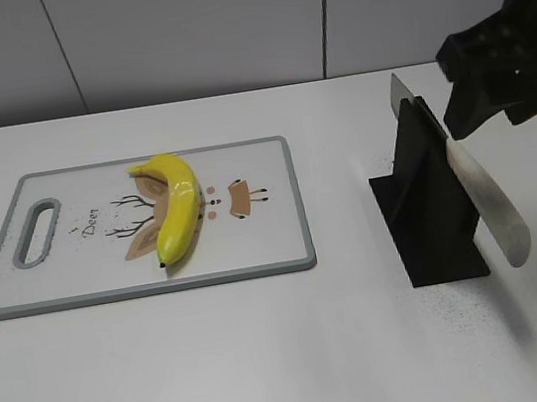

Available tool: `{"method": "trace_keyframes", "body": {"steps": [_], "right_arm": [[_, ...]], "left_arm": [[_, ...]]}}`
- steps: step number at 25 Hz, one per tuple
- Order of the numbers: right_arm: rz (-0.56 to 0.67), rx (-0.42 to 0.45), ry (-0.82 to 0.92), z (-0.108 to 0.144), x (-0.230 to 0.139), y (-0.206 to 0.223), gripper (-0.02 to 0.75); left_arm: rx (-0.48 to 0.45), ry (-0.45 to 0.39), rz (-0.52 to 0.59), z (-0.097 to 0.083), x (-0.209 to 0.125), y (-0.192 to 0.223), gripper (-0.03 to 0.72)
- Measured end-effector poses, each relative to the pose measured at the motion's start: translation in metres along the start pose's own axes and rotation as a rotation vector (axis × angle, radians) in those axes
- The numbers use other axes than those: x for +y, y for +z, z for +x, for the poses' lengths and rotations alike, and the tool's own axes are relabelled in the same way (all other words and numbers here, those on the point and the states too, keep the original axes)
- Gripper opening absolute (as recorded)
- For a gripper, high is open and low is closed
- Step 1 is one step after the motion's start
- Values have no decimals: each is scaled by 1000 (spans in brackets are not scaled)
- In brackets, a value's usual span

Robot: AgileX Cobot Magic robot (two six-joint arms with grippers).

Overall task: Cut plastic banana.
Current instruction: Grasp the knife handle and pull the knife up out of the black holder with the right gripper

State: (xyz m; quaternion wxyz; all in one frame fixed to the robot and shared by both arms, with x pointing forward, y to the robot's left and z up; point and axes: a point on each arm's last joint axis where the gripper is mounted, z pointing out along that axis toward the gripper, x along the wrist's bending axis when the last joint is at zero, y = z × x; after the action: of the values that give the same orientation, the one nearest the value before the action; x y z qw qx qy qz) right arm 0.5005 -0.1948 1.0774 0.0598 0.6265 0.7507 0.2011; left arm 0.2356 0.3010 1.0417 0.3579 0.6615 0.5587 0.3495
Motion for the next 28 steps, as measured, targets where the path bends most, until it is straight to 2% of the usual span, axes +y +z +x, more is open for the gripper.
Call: {"method": "trace_keyframes", "body": {"steps": [2,10,16,26,28], "right_arm": [[25,-53,6,6,2,11,442],[166,-142,80,2,2,52,442],[253,-161,96,0,0,77,431],[372,-167,125,0,-7,97,290],[380,-168,126,0,-7,96,211]], "left_arm": [[0,0,0,0,0,0,585],[1,0,0,0,0,0,585],[1,0,0,0,0,0,585],[1,0,-1,0,0,0,585],[1,0,-1,0,0,0,585]]}}
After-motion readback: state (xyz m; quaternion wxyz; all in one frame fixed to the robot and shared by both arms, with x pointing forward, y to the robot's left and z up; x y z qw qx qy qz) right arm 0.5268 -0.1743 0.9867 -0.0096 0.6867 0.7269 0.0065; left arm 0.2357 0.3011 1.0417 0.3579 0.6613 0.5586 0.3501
